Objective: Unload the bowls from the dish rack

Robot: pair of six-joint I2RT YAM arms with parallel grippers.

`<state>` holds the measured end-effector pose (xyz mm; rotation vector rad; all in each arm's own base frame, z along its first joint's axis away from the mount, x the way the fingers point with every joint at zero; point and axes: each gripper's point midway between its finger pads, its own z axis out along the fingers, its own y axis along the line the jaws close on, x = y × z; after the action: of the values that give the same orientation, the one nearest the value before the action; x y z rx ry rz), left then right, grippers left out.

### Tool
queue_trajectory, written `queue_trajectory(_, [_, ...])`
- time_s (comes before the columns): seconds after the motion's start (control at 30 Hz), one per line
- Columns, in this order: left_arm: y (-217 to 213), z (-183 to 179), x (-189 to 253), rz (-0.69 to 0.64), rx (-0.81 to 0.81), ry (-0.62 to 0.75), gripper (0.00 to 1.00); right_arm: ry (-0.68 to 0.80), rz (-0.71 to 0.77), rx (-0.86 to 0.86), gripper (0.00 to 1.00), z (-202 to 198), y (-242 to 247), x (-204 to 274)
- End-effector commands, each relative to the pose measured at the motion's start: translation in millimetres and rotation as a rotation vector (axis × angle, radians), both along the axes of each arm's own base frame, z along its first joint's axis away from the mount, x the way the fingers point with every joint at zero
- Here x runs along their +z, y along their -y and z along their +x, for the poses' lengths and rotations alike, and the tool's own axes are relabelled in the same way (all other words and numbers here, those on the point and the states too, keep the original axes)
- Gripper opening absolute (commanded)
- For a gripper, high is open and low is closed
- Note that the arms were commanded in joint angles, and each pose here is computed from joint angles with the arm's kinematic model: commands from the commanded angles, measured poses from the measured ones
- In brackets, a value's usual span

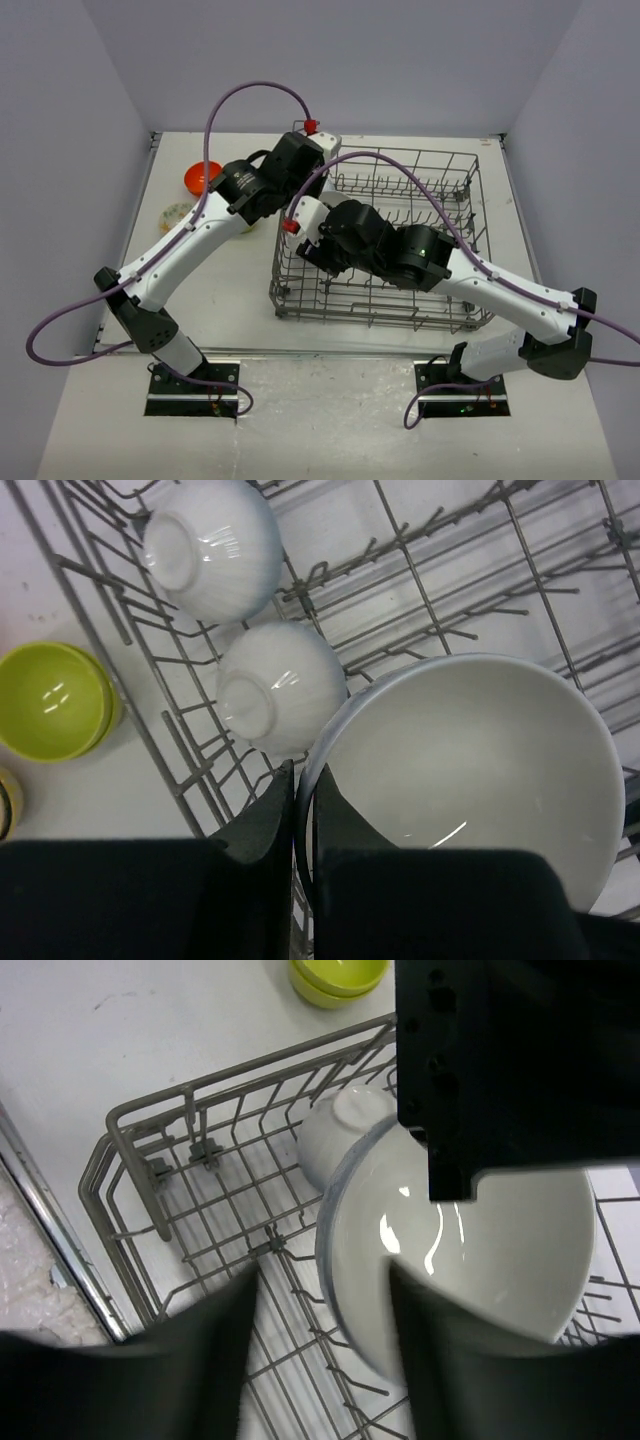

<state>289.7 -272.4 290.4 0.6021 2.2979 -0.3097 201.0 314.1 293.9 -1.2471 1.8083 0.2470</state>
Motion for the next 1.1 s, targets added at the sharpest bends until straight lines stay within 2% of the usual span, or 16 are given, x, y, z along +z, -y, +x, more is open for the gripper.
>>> queue_trajectory(0.0, [-23,23,67,-0.127,0.198,0.196,0.00,0.117,0.141,-0.109,0.73,16,8,45])
queue_trajectory(0.07, [-51,37,95,-0.179,0.316,0.259,0.00,0.140,0.166,-0.153,0.98,19,16,50])
queue_trajectory(0.13, [-80,50,114,-0.241,0.412,0.288,0.00,0.156,0.214,-0.178,0.99,16,28,59])
queue_trajectory(0.17, [-116,68,122,-0.262,0.519,0.323,0.00,0.168,0.232,-0.201,0.99,16,35,63])
queue_trajectory(0.23, [-160,75,135,-0.299,0.639,0.365,0.00,0.179,0.296,-0.241,0.99,13,52,74])
queue_trajectory(0.3, [-215,85,129,-0.301,0.777,0.382,0.00,0.176,0.347,-0.286,0.99,11,64,79])
queue_trajectory(0.33, [-229,87,111,-0.300,0.825,0.350,0.00,0.177,0.378,-0.305,0.99,8,75,80])
queue_trajectory(0.4, [-276,87,107,-0.337,0.960,0.377,0.00,0.164,0.423,-0.346,0.99,6,85,80])
queue_trajectory(0.43, [-288,87,78,-0.322,0.994,0.326,0.00,0.153,0.452,-0.358,0.99,3,92,79])
queue_trajectory(0.47, [-318,84,79,-0.344,1.075,0.367,0.00,0.132,0.480,-0.369,0.99,0,94,77])
queue_trajectory(0.53, [-350,81,42,-0.362,1.162,0.313,0.00,0.120,0.505,-0.382,0.99,-3,102,75])
queue_trajectory(0.6, [-352,76,10,-0.374,1.178,0.240,0.00,0.101,0.527,-0.415,0.99,-3,107,70])
queue_trajectory(0.7, [-330,67,-18,-0.446,1.136,0.209,0.00,0.086,0.563,-0.453,0.99,-1,117,68])
queue_trajectory(0.83, [-300,40,-96,-0.332,1.176,0.134,0.00,0.044,0.580,-0.439,0.99,0,113,64])
queue_trajectory(0.9, [-296,28,-131,-0.320,1.178,0.072,0.00,0.032,0.571,-0.441,0.99,3,111,60])
queue_trajectory(1.07, [-293,13,-175,-0.321,1.179,0.046,0.00,-0.013,0.572,-0.437,0.99,8,105,51])
